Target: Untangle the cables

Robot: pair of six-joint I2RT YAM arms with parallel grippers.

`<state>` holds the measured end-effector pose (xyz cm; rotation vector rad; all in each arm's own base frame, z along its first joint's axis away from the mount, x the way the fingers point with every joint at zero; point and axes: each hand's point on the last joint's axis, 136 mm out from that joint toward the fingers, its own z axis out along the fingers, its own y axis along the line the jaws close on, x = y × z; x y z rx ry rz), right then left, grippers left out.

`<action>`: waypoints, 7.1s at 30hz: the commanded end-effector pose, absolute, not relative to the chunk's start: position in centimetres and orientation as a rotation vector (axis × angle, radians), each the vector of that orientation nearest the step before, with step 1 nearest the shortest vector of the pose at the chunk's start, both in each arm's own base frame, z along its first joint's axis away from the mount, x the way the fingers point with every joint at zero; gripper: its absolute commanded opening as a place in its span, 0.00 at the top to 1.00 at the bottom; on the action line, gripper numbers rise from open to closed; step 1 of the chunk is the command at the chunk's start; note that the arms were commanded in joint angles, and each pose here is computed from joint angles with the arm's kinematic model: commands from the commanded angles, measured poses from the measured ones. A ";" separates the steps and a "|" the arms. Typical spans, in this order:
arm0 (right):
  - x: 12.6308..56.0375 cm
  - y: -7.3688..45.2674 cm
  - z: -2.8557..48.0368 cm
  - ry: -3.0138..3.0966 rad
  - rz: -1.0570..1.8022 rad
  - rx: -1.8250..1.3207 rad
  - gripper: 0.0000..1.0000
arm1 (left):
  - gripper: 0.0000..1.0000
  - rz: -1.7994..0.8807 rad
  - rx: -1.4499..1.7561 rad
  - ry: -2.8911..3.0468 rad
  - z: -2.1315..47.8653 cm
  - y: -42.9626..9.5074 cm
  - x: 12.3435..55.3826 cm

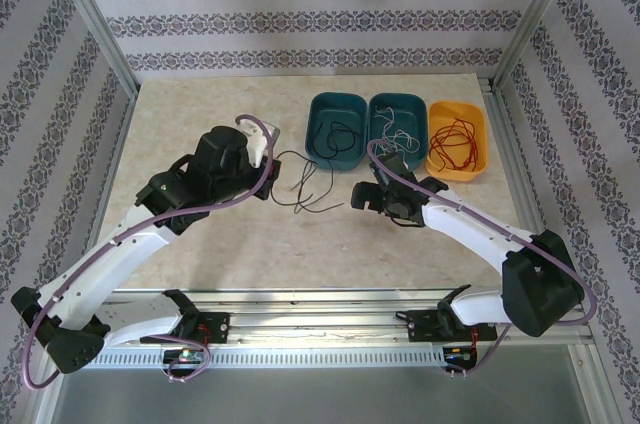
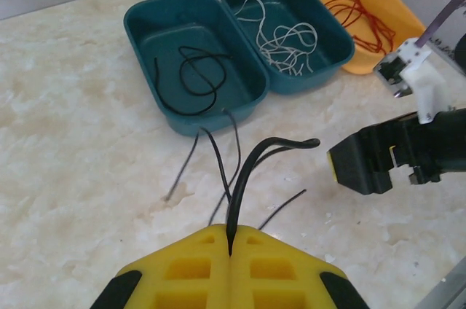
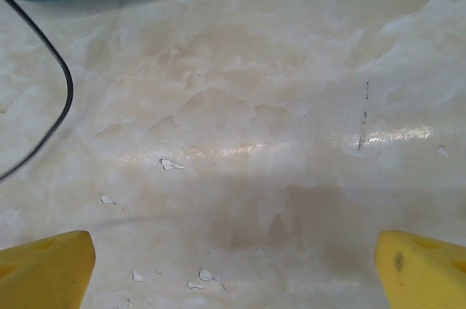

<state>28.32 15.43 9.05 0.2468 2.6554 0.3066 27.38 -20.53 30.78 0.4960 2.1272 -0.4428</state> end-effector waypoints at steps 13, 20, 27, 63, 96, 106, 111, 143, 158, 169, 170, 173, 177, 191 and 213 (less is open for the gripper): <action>28.1 15.2 9.9 2.618 0.305 0.232 0.03 | 1.00 -0.644 0.452 1.860 37.8 -22.2 27.5; 28.5 16.0 12.5 2.524 0.415 0.175 0.05 | 1.00 -0.569 0.529 1.937 36.0 -22.2 27.7; 29.4 18.2 16.4 2.384 0.563 0.012 0.14 | 1.00 -0.517 0.652 1.927 34.6 -22.3 27.1; 31.9 27.6 12.9 2.221 1.038 -0.293 0.31 | 1.00 -0.540 0.762 1.774 36.3 -23.4 26.5; 34.2 20.5 7.5 2.331 0.782 0.089 0.95 | 1.00 -0.423 0.506 1.827 36.5 -17.4 27.2; 30.3 13.1 5.4 2.407 0.580 0.294 0.96 | 1.00 -0.191 0.201 1.820 38.4 -9.9 28.6; 27.9 10.7 6.6 2.430 0.461 0.311 0.95 | 1.00 -0.147 0.160 1.808 38.8 -9.2 29.6; 26.2 9.5 10.9 2.428 0.453 0.383 0.90 | 1.00 -0.499 0.243 1.826 34.6 -22.4 45.1; 26.3 9.6 10.2 2.444 0.452 0.394 0.89 | 1.00 -0.417 0.234 1.902 29.1 -23.3 49.3; 26.3 9.6 10.0 2.448 0.453 0.394 0.89 | 1.00 -0.320 0.281 1.995 24.1 -24.9 51.3; 26.3 9.6 10.0 2.448 0.453 0.395 0.89 | 1.00 -0.308 0.290 2.003 23.7 -25.2 51.4; 26.2 9.6 9.9 2.448 0.453 0.396 0.89 | 1.00 -0.277 0.316 2.027 22.4 -26.0 52.1; 26.1 9.6 9.9 2.446 0.455 0.397 0.89 | 1.00 -0.232 0.357 2.063 20.4 -26.9 52.6; 26.2 9.7 9.9 2.446 0.463 0.398 0.89 | 1.00 -0.062 0.493 2.153 15.1 -28.1 53.5; 26.4 9.9 10.0 2.450 0.470 0.394 0.88 | 1.00 0.081 0.616 2.271 10.0 -28.8 52.7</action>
